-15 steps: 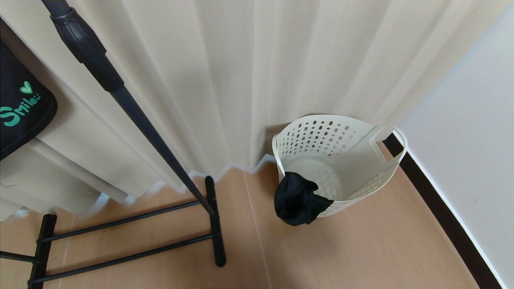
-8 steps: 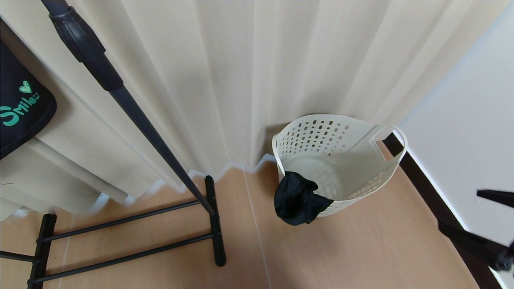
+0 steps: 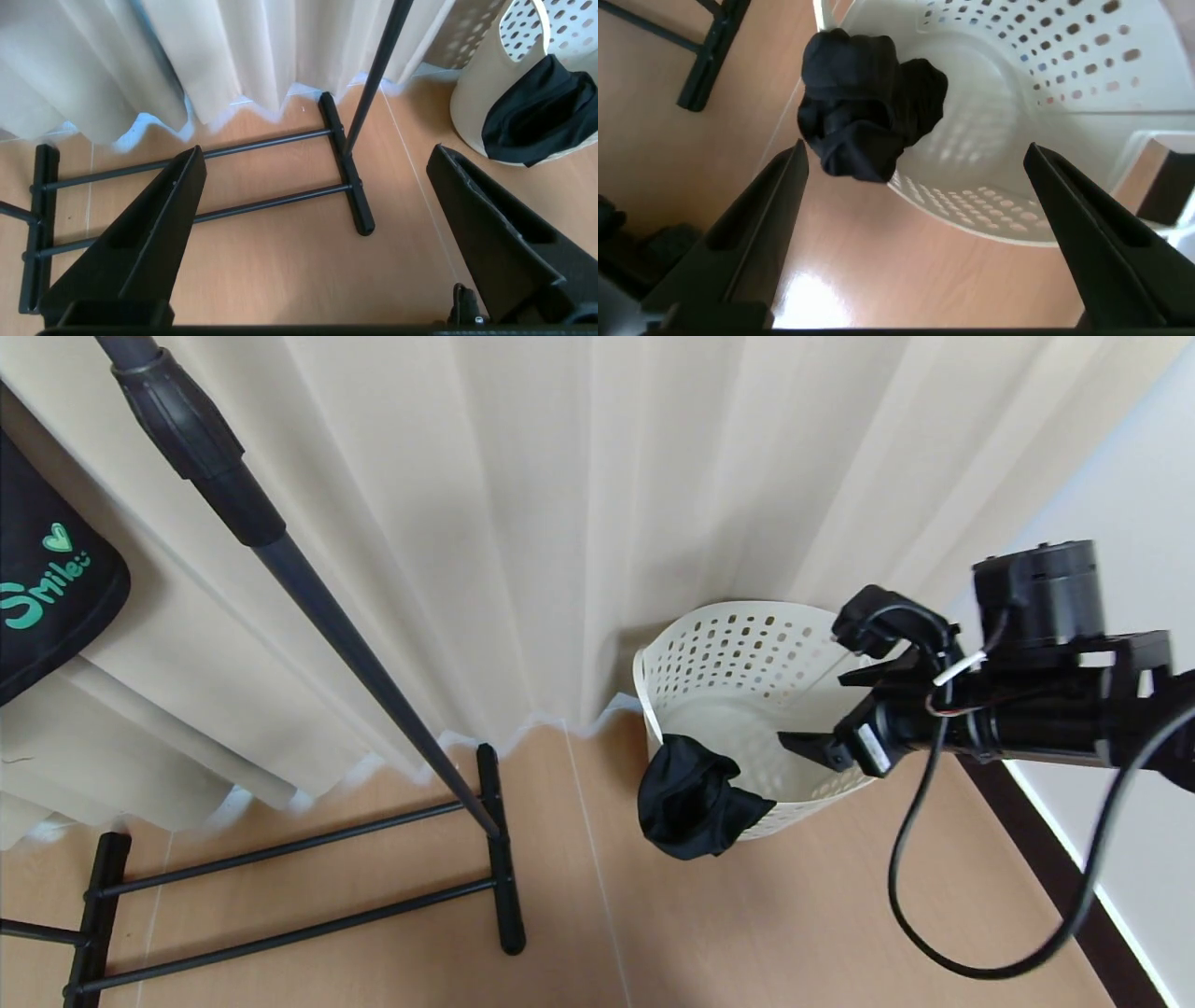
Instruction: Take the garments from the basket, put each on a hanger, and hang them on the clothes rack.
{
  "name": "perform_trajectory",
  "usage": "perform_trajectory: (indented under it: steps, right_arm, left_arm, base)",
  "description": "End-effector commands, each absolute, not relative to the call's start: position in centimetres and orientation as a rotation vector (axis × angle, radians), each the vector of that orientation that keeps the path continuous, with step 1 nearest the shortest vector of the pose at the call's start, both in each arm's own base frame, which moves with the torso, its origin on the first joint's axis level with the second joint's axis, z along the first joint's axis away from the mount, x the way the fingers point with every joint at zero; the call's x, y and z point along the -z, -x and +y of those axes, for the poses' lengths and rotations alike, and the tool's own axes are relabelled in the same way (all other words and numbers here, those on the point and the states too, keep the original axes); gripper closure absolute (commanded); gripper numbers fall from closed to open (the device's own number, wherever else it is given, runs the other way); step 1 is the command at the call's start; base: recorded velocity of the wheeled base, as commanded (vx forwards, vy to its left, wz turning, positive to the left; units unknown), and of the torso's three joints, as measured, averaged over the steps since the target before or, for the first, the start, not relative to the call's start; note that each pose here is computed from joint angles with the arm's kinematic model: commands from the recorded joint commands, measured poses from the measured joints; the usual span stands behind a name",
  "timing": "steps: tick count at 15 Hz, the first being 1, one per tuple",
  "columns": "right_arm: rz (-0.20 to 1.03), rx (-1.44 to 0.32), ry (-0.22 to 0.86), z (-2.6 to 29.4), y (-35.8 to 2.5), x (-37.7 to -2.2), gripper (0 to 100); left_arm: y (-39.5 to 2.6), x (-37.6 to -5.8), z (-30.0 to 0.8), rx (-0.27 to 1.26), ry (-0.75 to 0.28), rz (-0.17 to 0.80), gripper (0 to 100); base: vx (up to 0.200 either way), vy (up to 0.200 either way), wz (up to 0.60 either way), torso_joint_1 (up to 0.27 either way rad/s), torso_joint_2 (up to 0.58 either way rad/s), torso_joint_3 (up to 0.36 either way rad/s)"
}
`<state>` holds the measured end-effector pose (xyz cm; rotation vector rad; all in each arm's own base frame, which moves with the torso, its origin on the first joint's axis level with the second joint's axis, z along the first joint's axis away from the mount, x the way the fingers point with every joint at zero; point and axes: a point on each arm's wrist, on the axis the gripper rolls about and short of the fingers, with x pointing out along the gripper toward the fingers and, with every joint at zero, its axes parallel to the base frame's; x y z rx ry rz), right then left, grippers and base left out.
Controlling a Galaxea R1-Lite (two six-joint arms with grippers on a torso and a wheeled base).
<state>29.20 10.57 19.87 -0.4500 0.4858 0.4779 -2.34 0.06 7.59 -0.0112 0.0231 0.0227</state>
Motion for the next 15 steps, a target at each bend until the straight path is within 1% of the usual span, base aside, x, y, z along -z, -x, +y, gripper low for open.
perform_trajectory:
  steps: [1,3,6,9,15]
  right_arm:
    - [0.558,-0.494,0.466,12.2,-33.5,-16.1,0]
    - [0.584,-0.493,0.471,12.6,-34.8,-14.7,0]
    - [0.599,-0.468,0.463,11.9,-36.0,-13.9,0]
    - [0.636,-0.459,0.46,11.9,-37.6,-12.1,0]
    - [0.674,-0.457,0.461,12.0,-38.8,-10.1,0]
  left_arm:
    - [2.3,-7.6,0.1,-0.023,0.012,0.023,0]
    - [2.3,-7.6,0.1,-0.023,0.012,0.023,0]
    - [2.3,-7.6,0.1,-0.023,0.012,0.023,0]
    - [2.3,-7.6,0.1,-0.023,0.012,0.023,0]
    - [2.3,-7.6,0.1,-0.023,0.012,0.023,0]
  base:
    - [0.0,0.0,0.0,0.0,0.0,0.0]
    - [0.0,0.0,0.0,0.0,0.0,0.0]
    - [0.0,0.0,0.0,0.0,0.0,0.0]
    - [0.0,0.0,0.0,0.0,0.0,0.0]
    - [0.0,0.0,0.0,0.0,0.0,0.0]
